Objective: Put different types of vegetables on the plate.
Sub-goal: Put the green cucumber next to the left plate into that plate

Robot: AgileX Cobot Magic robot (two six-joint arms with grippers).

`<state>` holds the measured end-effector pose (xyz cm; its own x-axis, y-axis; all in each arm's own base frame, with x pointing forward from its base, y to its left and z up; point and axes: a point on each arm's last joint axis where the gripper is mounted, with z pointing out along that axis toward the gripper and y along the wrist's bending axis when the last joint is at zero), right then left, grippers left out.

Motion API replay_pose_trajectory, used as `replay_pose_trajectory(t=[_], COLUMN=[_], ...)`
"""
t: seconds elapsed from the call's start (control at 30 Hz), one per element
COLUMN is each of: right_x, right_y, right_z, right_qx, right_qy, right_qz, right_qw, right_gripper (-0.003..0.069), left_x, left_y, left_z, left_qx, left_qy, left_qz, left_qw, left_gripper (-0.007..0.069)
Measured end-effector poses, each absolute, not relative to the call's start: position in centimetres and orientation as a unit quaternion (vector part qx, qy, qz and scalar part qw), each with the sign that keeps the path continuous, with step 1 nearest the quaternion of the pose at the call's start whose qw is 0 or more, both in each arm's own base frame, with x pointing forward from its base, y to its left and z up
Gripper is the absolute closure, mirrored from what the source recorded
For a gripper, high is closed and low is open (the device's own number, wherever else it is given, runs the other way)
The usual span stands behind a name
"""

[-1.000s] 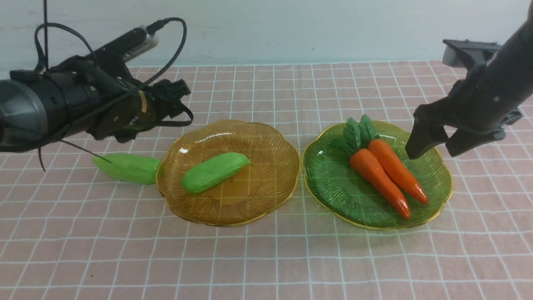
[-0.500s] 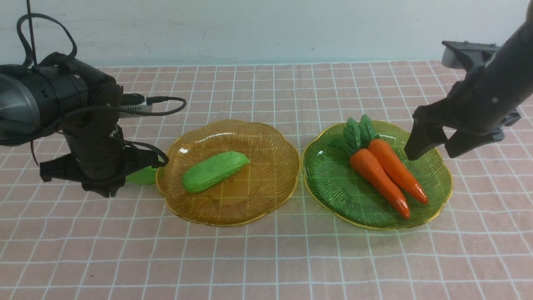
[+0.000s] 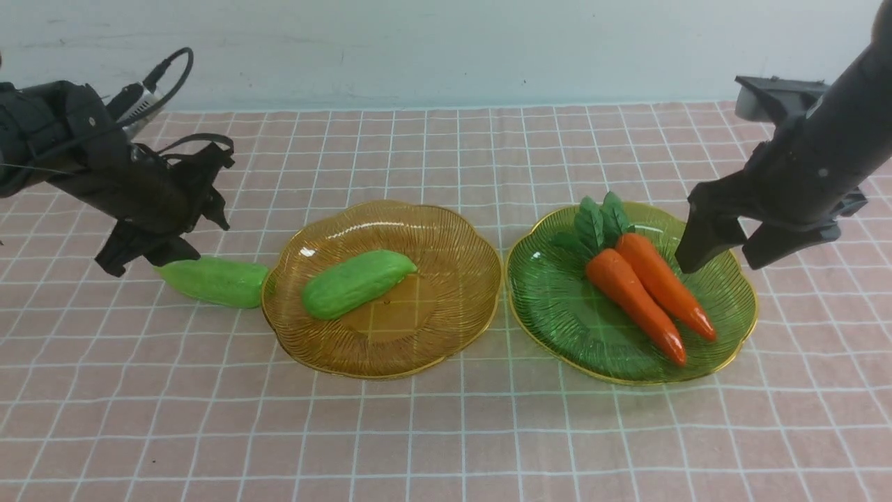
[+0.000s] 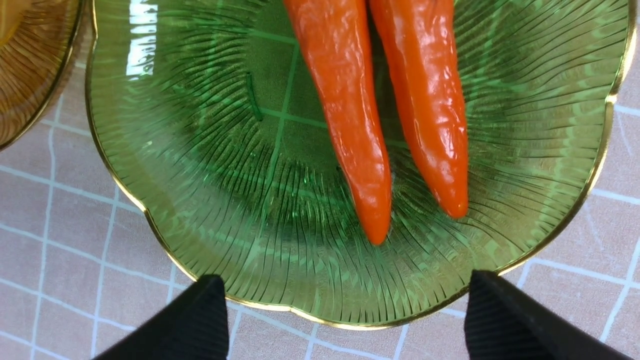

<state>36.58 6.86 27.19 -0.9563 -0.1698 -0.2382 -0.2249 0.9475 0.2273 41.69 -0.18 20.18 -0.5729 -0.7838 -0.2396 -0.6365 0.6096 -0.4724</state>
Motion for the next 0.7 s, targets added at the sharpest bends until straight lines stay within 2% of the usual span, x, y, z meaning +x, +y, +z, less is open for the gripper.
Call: replay_pose_trajectory(t=[0.07, 0.17, 0.4, 0.6, 0.7], right_x=[36.6, 36.6, 36.6, 36.6, 36.6], right_y=[6.9, 6.9, 6.9, 6.9, 6.9], right_z=[27.2, 27.2, 27.2, 27.2, 27.2], right_qx=[-0.101, -0.101, -0.101, -0.101, -0.101], right_qy=[0.981, 0.981, 0.981, 0.981, 0.981], right_qz=[0.127, 0.127, 0.127, 0.127, 0.127], right_qw=[0.108, 0.108, 0.108, 0.108, 0.108], right_gripper=[0.0081, 0.0081, 0.0081, 0.0081, 0.0081], left_x=[41.8, 42.0, 42.2, 42.3, 42.3], left_y=[-0.2, -0.2, -0.2, -0.2, -0.2], left_z=[19.5, 18.5, 16.8, 15.9, 15.8], left_qx=[-0.409, -0.412, -0.415, -0.417, -0.415], left_qy=[0.872, 0.874, 0.878, 0.879, 0.88], left_qz=[-0.167, -0.162, -0.155, -0.151, -0.15], left_qw=[0.21, 0.2, 0.183, 0.175, 0.175], left_gripper=[0.006, 0.0027, 0.0024, 0.0088, 0.0184])
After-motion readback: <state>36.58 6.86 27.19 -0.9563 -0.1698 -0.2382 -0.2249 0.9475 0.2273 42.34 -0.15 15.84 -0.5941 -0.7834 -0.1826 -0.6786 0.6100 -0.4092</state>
